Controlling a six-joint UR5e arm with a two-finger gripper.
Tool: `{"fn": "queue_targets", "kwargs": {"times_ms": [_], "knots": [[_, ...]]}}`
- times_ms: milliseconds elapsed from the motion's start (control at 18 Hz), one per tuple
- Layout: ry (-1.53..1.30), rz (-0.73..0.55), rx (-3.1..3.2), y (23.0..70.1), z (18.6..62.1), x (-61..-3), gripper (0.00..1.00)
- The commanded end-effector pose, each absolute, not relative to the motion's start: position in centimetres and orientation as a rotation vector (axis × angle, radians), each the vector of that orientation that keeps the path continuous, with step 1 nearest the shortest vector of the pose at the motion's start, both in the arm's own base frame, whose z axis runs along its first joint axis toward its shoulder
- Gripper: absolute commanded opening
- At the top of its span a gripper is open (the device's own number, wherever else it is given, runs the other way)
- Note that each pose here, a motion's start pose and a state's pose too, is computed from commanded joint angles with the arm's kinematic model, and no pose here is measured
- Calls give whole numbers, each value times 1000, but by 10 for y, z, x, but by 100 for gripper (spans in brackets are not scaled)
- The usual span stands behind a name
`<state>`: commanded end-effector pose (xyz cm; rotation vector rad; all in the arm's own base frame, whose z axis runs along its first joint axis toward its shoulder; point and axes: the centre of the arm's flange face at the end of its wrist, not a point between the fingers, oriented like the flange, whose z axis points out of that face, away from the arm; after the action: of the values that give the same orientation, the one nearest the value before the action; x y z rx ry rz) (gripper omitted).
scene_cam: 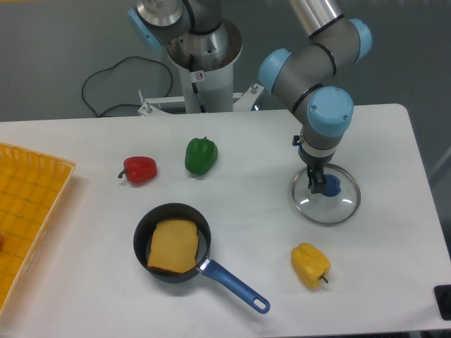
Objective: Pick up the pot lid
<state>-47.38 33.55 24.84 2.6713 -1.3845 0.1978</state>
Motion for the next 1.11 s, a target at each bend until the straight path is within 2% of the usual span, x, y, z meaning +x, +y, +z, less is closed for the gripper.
{"fn": "queue_targets", "kwargs": {"times_ms": [1111], "knots": [[-1381,163,2711,341,257,-474,100]]}}
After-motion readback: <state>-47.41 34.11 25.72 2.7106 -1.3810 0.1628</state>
